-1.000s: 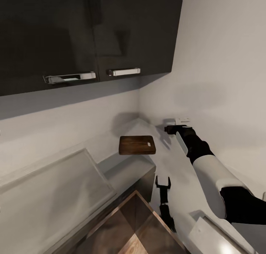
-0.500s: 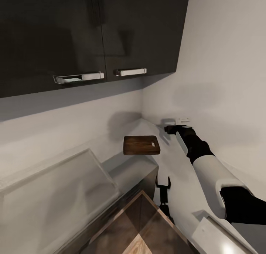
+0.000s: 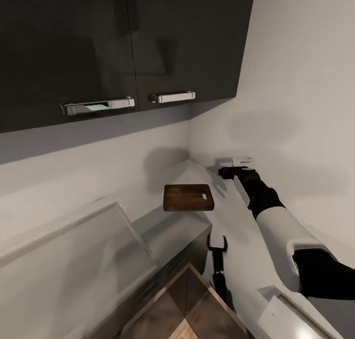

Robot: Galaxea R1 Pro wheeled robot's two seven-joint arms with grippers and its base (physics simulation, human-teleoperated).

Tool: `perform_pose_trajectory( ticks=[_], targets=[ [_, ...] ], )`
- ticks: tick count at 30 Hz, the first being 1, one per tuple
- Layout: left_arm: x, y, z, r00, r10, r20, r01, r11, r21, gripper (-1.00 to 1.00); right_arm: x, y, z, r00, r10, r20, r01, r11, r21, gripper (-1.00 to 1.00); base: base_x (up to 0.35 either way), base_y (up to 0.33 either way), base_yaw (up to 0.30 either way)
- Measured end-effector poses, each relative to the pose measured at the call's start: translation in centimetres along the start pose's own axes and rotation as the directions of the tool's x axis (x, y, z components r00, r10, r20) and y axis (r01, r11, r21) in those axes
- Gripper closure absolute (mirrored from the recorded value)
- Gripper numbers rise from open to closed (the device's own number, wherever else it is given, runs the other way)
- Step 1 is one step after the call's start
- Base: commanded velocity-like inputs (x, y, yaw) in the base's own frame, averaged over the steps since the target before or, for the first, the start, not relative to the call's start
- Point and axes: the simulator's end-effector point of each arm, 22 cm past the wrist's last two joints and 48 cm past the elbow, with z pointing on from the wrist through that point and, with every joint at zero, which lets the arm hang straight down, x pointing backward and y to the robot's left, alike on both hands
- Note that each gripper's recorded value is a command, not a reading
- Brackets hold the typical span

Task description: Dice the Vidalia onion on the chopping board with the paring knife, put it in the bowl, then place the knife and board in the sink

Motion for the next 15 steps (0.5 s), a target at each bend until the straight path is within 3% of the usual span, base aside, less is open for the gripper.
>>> perform_pose_trajectory(
  ticks=[4, 15],
  targets=[
    [0.0, 0.0, 0.0, 1.000, 0.000, 0.001, 0.000, 1.000, 0.000, -1.00, -0.1, 1.6, -0.1, 1.000, 0.004, 0.002, -0.004, 1.000, -0.021, -1.00, 0.000, 0.000, 0.000],
    [0.0, 0.4, 0.0, 1.000, 0.002, 0.001, -0.002, 1.000, -0.005, -1.00, 1.2, 2.9, 0.1, 1.000, 0.005, -0.028, -0.006, 0.999, -0.039, -1.00, 0.000, 0.000, 0.000]
  ],
)
